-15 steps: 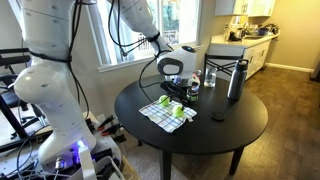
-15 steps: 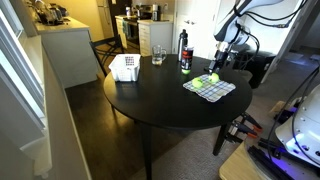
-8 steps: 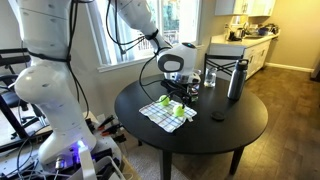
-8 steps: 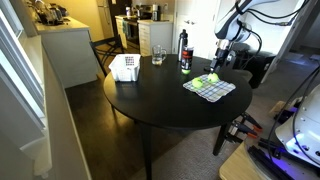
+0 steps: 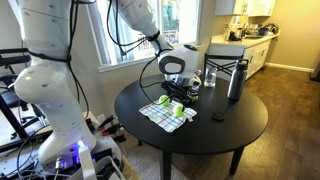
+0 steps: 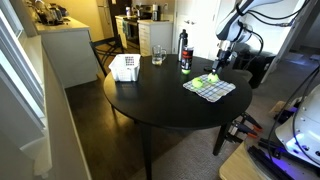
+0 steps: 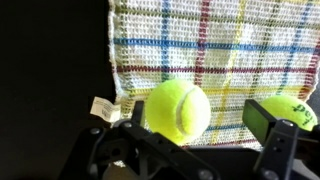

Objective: Put the green ball on the right into the glass container

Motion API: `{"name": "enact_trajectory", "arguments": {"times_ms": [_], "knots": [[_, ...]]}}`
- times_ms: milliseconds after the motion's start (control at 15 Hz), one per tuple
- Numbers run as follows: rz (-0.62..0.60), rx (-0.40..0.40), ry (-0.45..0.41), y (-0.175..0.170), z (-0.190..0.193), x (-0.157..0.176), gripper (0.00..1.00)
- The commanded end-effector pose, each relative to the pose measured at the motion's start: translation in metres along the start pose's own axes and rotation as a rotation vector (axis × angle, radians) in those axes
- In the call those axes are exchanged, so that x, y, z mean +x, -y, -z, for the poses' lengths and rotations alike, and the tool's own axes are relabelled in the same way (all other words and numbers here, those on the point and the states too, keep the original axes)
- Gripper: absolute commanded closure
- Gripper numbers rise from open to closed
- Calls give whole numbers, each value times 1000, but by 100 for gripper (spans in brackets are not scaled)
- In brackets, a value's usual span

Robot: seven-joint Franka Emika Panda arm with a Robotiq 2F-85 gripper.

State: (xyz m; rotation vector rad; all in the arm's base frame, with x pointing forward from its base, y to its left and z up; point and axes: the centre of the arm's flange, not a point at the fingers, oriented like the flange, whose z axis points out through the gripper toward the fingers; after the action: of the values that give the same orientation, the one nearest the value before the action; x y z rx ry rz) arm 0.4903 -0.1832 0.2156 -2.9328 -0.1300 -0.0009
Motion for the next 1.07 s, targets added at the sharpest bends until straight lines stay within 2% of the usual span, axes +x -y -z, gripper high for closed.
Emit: {"name": "enact_trajectory", "arguments": {"times_ms": [0,400,467,600,800,1000], "knots": [[12,21,-23,-10,-12,7,0],[-3,24,-13,-23,-25,15,0],[2,30,-14,-24,-27,16,25],[6,36,-12,-24,-29,17,32],[5,42,-16,-25,-29,19,53],[11,47,-30,-22,-21,19,57]]}}
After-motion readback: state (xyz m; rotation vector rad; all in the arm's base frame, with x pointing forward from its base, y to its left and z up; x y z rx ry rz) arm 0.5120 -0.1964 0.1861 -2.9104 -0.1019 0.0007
